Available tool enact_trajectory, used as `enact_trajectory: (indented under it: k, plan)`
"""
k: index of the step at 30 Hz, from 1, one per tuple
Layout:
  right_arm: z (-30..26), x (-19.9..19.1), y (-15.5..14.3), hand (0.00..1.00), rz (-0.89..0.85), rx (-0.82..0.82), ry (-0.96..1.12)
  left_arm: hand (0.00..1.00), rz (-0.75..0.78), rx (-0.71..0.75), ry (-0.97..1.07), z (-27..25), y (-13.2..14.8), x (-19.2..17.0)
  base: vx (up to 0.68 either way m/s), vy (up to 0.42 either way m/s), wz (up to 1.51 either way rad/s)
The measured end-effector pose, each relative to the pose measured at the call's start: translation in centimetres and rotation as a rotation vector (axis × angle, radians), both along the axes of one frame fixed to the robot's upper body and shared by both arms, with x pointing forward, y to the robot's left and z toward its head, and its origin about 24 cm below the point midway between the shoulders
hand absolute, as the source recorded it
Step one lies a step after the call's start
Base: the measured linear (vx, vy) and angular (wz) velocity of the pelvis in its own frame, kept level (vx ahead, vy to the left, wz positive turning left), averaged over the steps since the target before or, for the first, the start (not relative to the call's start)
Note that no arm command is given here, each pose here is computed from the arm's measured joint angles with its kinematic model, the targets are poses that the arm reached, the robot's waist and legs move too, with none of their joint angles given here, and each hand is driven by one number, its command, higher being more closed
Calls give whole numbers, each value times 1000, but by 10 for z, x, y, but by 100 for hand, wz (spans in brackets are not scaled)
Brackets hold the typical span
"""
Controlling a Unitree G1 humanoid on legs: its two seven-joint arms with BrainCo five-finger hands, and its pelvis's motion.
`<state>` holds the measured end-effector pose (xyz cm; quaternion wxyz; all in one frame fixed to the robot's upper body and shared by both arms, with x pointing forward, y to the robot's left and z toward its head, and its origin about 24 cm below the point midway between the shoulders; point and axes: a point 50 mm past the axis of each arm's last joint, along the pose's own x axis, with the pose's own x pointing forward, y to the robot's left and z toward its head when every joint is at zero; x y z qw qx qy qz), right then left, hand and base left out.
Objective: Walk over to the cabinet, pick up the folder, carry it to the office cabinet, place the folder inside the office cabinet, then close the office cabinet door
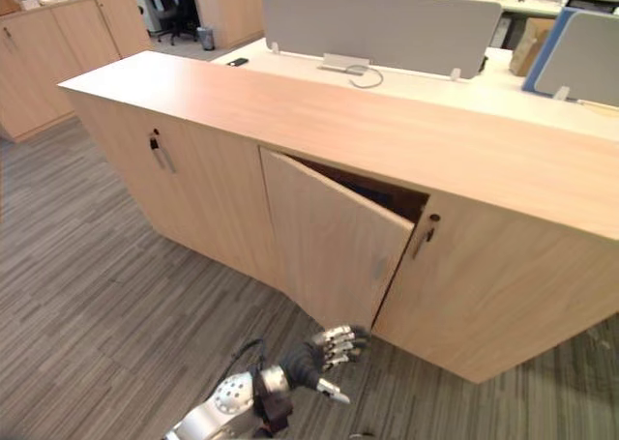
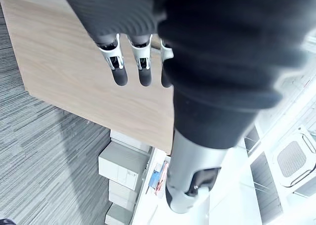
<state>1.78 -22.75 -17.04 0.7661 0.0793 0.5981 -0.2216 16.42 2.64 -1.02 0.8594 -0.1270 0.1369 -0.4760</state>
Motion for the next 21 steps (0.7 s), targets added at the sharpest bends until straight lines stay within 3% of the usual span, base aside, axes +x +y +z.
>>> enact_trajectory:
  k: [9, 14, 21]
  plan:
    - [0, 5, -3, 0, 134, -21, 28, 0, 88, 17, 189, -29, 18, 0, 73, -76, -8]
    - [0, 3, -2, 0, 126, -16, 33, 0, 281, 119, 336, -64, 56, 4, 106, -149, -38]
    - [-2, -3, 7, 0, -45, 9, 11, 0, 666, 115, 340, -65, 84, 23, 135, -180, -82]
